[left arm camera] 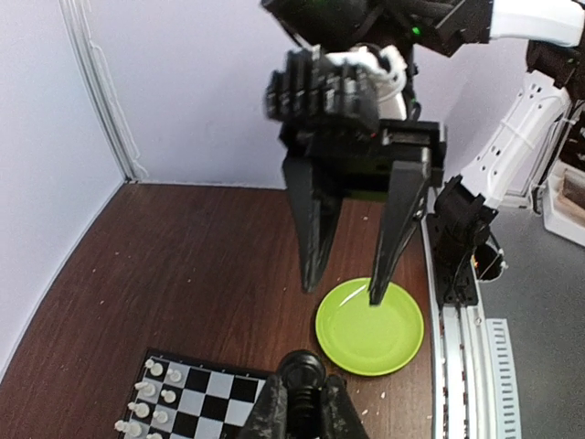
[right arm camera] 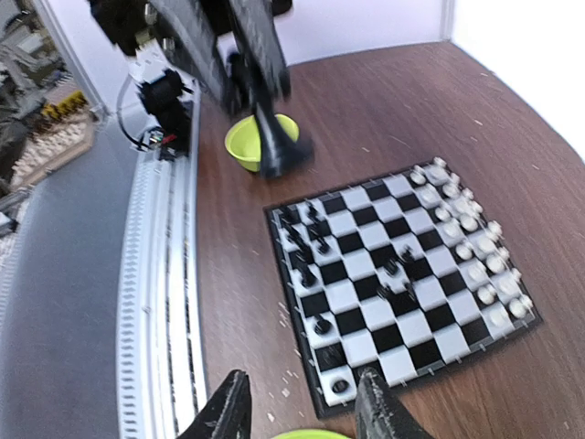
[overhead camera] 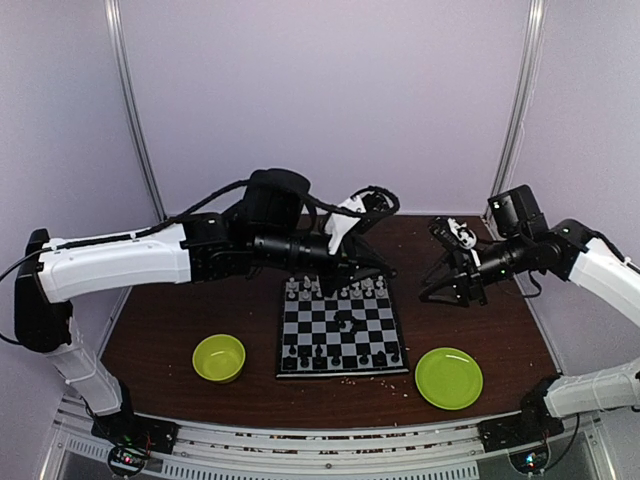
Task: Set up the chess pieces on the board
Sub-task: Pass from the right arm to the left, then place the king at d8.
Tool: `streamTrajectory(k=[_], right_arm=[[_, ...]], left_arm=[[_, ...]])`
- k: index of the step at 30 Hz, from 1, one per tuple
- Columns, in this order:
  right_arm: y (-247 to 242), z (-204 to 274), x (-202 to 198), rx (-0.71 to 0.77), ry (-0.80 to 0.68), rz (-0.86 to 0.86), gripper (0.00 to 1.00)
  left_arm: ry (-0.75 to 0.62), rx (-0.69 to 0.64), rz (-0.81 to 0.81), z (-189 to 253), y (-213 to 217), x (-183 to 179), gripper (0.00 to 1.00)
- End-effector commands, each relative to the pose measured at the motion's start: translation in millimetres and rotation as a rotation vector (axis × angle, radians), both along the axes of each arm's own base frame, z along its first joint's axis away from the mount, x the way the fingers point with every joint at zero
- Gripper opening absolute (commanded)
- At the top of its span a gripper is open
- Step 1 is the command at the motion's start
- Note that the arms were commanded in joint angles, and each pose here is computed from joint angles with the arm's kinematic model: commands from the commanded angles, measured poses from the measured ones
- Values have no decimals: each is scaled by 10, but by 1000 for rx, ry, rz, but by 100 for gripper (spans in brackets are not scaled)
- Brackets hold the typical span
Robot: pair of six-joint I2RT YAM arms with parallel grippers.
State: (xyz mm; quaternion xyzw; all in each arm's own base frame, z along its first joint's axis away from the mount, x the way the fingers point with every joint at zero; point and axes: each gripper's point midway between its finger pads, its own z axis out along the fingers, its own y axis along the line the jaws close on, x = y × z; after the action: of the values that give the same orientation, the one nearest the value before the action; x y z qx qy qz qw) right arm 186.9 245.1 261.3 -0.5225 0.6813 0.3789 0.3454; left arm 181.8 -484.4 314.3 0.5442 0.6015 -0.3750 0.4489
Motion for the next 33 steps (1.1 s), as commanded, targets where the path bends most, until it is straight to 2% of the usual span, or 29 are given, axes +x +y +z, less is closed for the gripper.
streamTrajectory(k=[1,5,10,19,33], right_arm=[[-298,-225,125,-58,-97,-123,39],[-570,-219,361,-59,-120,-272,40],[-722,-265,550,-82,-105,-358,40],[-744,-351,574,-106,-96,-363,41],[-753,-401,584,-126,-95,-357,41]], left_arm=[[-6,286,37,-564,161,78,6],[17,466,3,-902,239,30,6],[35,592,-27,-1220,214,11,6],[78,701,-56,-1723,121,32,6],[124,808,-75,-2264,145,20,6]])
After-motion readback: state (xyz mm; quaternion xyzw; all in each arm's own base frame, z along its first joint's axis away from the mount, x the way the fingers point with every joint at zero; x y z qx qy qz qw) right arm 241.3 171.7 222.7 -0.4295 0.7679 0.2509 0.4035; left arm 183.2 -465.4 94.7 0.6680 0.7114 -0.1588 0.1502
